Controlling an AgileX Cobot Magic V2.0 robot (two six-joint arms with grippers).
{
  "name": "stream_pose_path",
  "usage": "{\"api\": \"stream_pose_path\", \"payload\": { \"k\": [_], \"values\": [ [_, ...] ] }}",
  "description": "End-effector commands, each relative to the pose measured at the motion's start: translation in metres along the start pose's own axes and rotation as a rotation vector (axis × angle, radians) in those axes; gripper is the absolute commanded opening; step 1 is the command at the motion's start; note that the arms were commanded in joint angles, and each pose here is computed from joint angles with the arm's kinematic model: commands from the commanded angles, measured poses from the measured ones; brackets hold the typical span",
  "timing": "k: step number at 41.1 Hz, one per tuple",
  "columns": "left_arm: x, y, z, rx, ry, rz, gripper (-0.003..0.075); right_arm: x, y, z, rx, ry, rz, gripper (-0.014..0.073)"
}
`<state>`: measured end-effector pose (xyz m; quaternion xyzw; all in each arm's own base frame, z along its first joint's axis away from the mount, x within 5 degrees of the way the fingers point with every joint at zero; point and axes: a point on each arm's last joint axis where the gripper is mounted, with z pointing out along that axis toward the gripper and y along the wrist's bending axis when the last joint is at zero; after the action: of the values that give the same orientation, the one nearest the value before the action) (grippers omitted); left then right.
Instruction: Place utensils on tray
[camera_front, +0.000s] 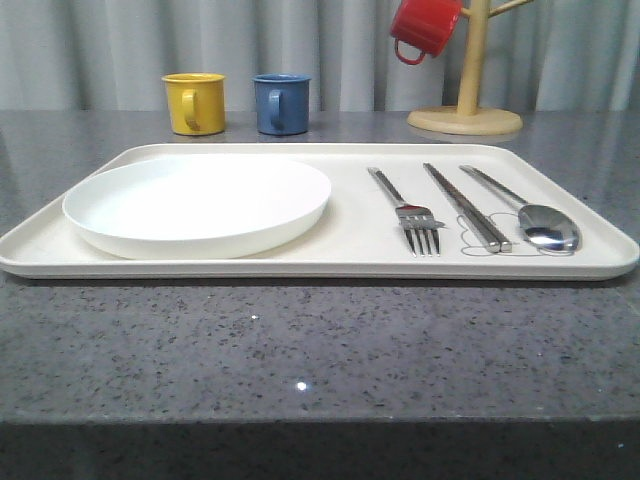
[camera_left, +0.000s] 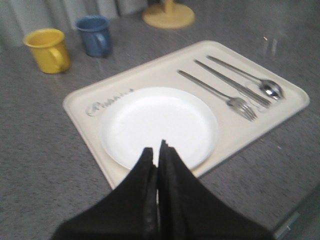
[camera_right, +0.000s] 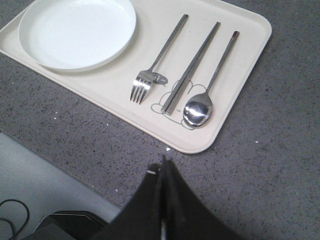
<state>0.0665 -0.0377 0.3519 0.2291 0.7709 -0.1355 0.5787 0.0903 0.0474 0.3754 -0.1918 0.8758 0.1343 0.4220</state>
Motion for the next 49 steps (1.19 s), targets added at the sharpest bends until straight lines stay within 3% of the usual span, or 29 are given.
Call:
{"api": "stream_pose_path", "payload": {
  "k": [1,11,19,33,49],
  "values": [
    [0.008,0.006,-0.013,-0.111,-0.206,-0.018,-0.0018,-0.011,0.001,-0.006,-0.002,-0.09,-0.009,-0.0069],
    [0.076,0.01,-0.01,-0.344,-0.437,-0.084,-0.0018,-0.011,0.001,-0.006,-0.002,-0.09,-0.009,-0.0069],
    [0.116,0.015,0.002,-0.467,-0.418,-0.139,-0.0018,-0.011,0.001,-0.006,-0.002,-0.09,-0.009,-0.0069],
    [0.143,0.018,0.012,-0.536,-0.39,-0.13,-0.0018,-0.011,0.001,-0.006,-0.002,-0.089,-0.009,-0.0069],
    [0.142,0.018,0.012,-0.551,-0.385,-0.049,-0.0018,-0.01,0.001,-0.006,-0.002,-0.088,-0.009,-0.0069]
  ]
}}
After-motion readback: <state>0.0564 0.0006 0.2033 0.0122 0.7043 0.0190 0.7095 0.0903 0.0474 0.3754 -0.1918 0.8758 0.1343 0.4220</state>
